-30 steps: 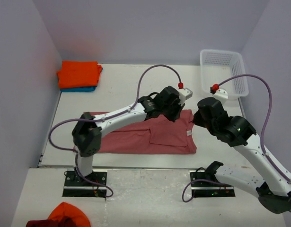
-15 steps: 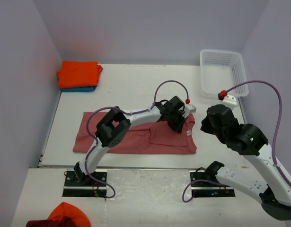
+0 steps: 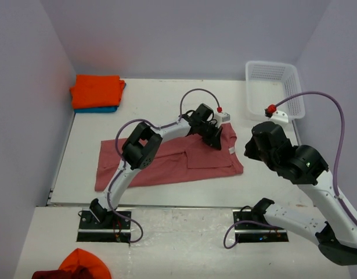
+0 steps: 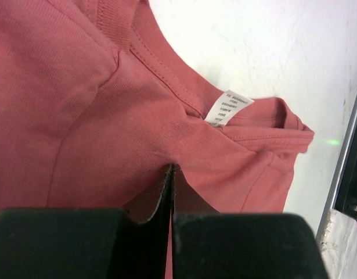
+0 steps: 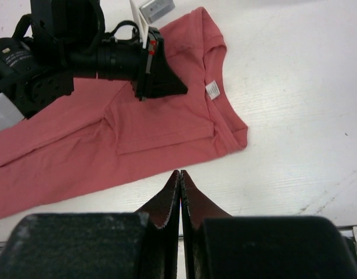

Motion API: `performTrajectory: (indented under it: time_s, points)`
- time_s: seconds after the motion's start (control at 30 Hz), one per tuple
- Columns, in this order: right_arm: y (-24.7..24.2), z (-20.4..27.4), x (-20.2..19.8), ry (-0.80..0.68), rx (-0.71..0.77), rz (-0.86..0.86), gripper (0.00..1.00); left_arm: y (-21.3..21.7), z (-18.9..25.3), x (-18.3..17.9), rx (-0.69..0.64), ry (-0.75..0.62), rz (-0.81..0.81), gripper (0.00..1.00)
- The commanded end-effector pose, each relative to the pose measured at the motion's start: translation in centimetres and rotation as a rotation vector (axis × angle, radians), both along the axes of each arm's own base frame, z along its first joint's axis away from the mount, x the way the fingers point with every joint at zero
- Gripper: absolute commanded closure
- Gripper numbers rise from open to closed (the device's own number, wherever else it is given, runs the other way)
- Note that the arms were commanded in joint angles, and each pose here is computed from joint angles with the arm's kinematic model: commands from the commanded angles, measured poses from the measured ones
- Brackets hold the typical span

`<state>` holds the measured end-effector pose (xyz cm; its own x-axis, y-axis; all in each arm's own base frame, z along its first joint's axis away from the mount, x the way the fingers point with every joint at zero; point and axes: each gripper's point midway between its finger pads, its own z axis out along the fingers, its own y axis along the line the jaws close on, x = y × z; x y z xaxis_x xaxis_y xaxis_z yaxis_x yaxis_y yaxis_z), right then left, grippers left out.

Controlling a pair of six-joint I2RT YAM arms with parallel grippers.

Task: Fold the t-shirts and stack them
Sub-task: Rotate the tshirt 90 degrees

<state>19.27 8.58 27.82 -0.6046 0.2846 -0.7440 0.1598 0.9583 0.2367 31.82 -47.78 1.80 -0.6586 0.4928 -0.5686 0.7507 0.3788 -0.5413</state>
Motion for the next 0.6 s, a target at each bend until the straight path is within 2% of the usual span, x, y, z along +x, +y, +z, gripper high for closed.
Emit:
performTrajectory:
  time_s: [0.0,0.13,0.3,0.53,0.57]
  points:
    - [0.1,1.2,0.4,-0.016,-0.016,0.007,1.00,2.3,-3.3,4.5,0.029,0.025,0.080,1.00]
    - [1.3,0.4,1.3,0.011,-0.040,0.046,1.00,3.4,-2.0,8.8,-0.015,0.004,0.133,1.00]
    - [4.4,-2.3,2.4,0.080,-0.027,0.131,1.00,7.1,1.1,17.1,-0.110,-0.039,0.266,1.00]
    - [7.9,-5.5,3.6,0.167,-0.020,0.234,1.00,16.2,3.6,27.2,-0.252,-0.114,0.483,1.00]
    - [8.0,-5.8,3.7,0.178,-0.026,0.237,1.00,16.9,5.1,28.6,-0.298,-0.152,0.496,1.00]
